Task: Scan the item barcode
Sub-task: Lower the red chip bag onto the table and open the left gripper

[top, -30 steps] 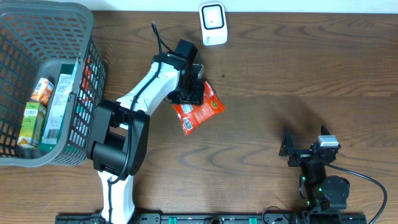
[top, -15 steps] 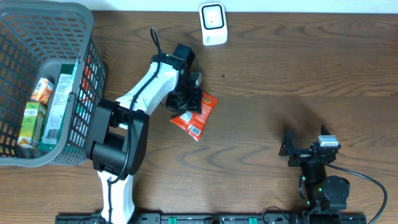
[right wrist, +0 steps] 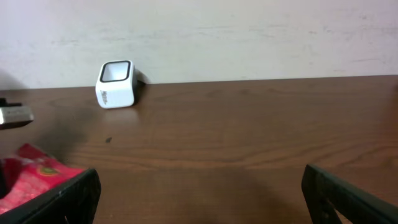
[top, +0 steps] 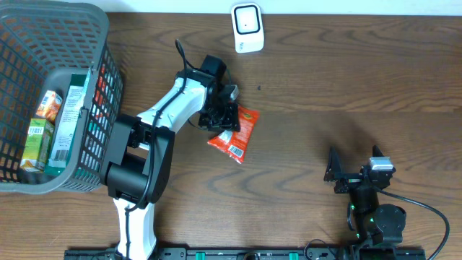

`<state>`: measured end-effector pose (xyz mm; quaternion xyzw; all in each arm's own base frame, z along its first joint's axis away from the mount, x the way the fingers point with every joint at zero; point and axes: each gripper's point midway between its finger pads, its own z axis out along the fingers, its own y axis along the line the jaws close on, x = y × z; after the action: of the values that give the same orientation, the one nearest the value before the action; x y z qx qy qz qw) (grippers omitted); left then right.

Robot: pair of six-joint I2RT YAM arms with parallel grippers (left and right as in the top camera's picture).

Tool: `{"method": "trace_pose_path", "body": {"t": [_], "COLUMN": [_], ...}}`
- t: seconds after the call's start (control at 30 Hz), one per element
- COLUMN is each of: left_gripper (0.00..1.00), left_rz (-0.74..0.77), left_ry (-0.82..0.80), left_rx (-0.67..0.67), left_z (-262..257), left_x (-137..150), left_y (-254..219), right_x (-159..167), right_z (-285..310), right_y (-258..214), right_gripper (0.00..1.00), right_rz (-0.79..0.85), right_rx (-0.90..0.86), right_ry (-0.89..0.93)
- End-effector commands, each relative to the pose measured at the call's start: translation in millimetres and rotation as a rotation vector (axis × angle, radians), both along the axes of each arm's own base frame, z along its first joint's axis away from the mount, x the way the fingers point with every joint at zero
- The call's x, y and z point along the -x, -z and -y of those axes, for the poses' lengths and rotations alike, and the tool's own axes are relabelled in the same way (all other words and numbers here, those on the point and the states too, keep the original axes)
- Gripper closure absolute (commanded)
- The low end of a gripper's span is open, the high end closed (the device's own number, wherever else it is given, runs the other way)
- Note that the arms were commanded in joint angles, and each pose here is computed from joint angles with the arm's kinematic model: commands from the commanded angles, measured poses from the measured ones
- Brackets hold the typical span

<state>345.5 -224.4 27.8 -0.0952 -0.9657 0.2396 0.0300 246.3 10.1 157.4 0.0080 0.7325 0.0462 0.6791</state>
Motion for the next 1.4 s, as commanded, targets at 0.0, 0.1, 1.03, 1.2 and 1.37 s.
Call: {"method": "trace_pose_path", "body": {"t": [0.0, 0.1, 1.03, 1.2, 1.37], "left_gripper": [0.62, 0.62, 0.66, 0.64, 0.62], "left_rz": [-0.056, -0.043, -0.056, 0.046, 0.082], "left_ry": [-0.054, -0.068, -0.161, -0.149, -0.144], "left_rx": [0.069, 0.087, 0.294, 0.289, 0.297], "left_z": [15.1, 24.8, 93.4, 105.8, 96.8], "left_x": [3.8, 2.4, -2.6, -14.4, -29.2], "left_y": [-1.0, 1.7, -16.8, -18.5, -30.0], "right_x": [0.3, 0.3, 0.3, 0.3, 0.3], "right_z": [-2.1, -2.1, -2.1, -2.1, -2.0], "right_y": [0.5, 0.5, 0.5, 0.5, 0.5], "right_gripper": [0.01, 0.01, 0.01, 0.01, 0.01], "right_rz": [0.000, 0.000, 0.000, 0.000, 0.000], "right_rx": [0.002, 0.002, 0.002, 0.002, 0.002], "right_ry": [-0.008, -0.008, -0.008, -0.008, -0.008]}}
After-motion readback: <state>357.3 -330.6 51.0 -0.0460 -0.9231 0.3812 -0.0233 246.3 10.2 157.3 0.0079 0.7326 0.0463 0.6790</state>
